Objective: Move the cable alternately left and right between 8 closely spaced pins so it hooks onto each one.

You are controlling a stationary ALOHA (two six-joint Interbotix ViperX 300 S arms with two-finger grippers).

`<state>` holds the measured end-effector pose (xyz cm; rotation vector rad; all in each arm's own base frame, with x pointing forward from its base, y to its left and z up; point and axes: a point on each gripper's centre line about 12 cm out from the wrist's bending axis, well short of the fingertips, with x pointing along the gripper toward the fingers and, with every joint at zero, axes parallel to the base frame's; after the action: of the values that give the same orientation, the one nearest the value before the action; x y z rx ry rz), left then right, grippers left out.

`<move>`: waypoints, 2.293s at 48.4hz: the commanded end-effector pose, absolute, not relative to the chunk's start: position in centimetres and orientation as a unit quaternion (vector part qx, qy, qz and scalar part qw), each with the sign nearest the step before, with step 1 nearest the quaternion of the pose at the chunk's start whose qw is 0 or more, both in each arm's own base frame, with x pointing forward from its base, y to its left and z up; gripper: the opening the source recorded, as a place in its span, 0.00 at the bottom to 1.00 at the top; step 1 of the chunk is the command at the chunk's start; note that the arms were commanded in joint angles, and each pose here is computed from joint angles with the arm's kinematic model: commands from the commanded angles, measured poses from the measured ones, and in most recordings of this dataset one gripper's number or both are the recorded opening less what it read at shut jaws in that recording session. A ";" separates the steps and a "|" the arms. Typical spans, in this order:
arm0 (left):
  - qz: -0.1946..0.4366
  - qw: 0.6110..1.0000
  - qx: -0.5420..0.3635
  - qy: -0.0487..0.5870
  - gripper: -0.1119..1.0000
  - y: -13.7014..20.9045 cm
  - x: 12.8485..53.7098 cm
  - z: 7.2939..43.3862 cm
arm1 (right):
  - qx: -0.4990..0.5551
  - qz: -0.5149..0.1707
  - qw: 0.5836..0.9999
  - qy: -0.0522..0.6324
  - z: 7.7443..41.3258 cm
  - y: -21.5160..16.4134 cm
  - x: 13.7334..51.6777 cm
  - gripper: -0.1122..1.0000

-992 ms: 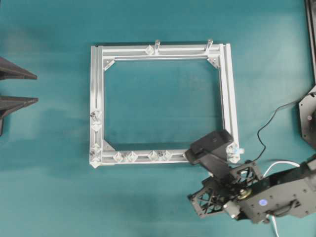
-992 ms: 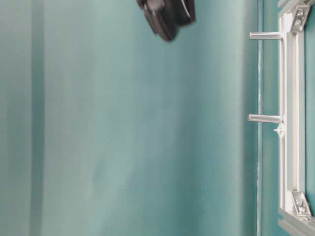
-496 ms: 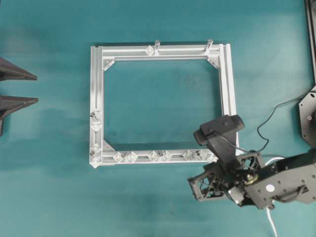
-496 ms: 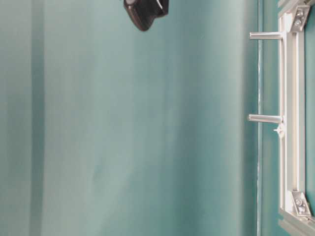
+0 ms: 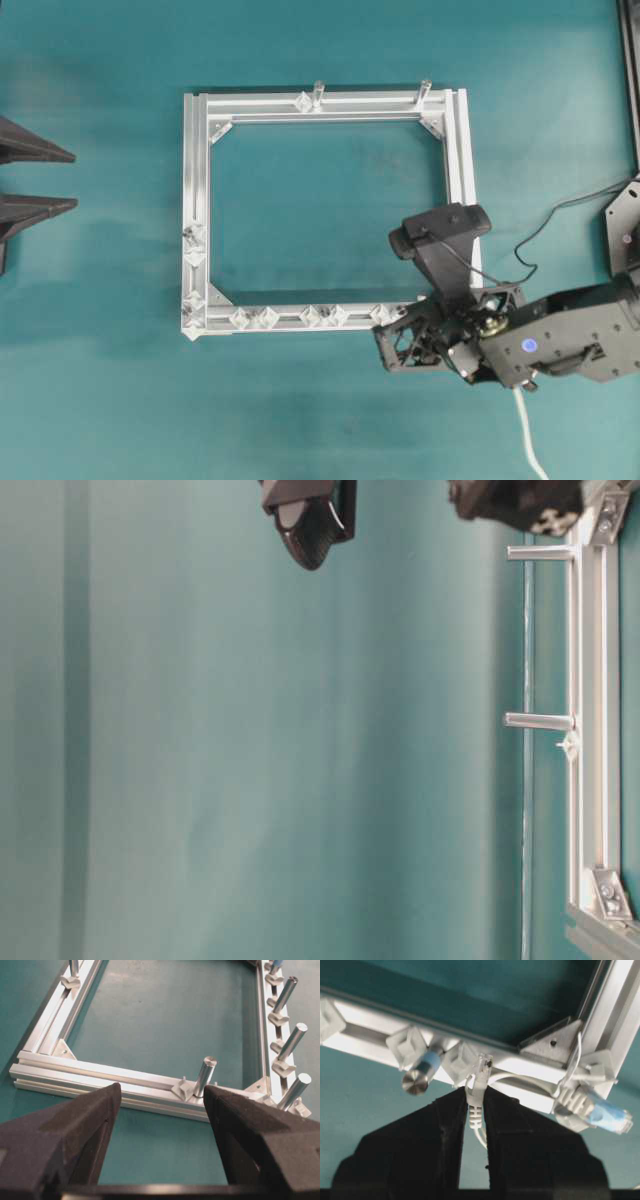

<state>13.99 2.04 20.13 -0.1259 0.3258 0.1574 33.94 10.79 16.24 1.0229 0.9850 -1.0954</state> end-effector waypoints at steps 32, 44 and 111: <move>0.079 0.982 -0.065 0.158 0.74 2.1 14.2 20.4 | 0.460 -0.474 0.625 0.417 17.5 10.2 34.1 0.22; 0.079 0.982 -0.065 0.159 0.74 2.1 14.1 20.3 | 0.457 -0.479 0.623 0.417 17.5 9.8 34.1 0.22; 0.079 0.982 -0.065 0.158 0.74 2.1 14.1 20.4 | 0.498 -0.480 0.639 0.337 17.7 2.0 39.2 0.22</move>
<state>13.97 2.04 20.02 -0.1275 0.3272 0.1578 38.36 1.97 16.46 1.1208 0.7984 -1.1271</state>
